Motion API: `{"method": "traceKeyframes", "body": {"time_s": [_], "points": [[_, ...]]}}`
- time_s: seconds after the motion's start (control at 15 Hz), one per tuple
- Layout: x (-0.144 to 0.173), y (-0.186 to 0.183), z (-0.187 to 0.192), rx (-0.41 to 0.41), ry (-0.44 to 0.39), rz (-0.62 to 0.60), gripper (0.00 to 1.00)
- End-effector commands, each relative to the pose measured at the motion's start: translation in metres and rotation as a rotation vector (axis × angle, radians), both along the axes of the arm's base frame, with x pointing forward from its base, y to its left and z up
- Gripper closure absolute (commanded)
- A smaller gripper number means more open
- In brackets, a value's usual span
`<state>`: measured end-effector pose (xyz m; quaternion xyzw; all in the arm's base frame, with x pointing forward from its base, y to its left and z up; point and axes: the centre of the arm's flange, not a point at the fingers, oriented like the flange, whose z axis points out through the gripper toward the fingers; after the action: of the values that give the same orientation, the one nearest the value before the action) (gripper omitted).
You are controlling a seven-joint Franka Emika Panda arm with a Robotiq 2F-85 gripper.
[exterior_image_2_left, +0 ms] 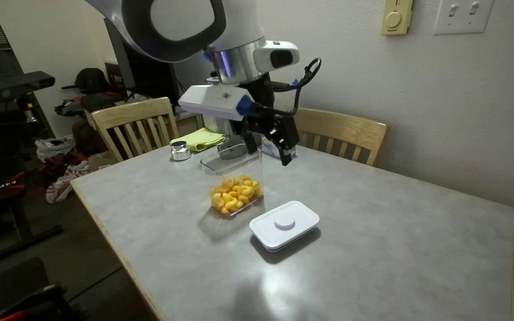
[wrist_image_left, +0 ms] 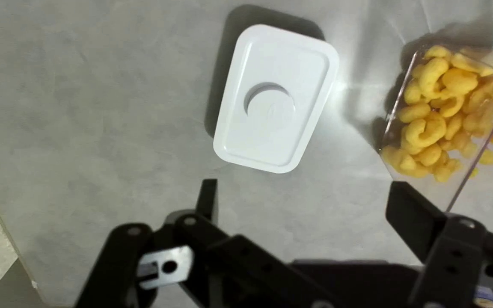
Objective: Pick the lid on the table and put it on the storage jar
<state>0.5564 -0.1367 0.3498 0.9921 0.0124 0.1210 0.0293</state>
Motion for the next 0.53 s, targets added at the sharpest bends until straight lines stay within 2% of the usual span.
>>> {"method": "traceKeyframes", "body": {"time_s": [0.0, 0.47], "points": [[0.031, -0.012, -0.011, -0.003, 0.003, -0.023, 0.00], [0.043, -0.028, -0.046, 0.000, 0.046, -0.095, 0.00]]}}
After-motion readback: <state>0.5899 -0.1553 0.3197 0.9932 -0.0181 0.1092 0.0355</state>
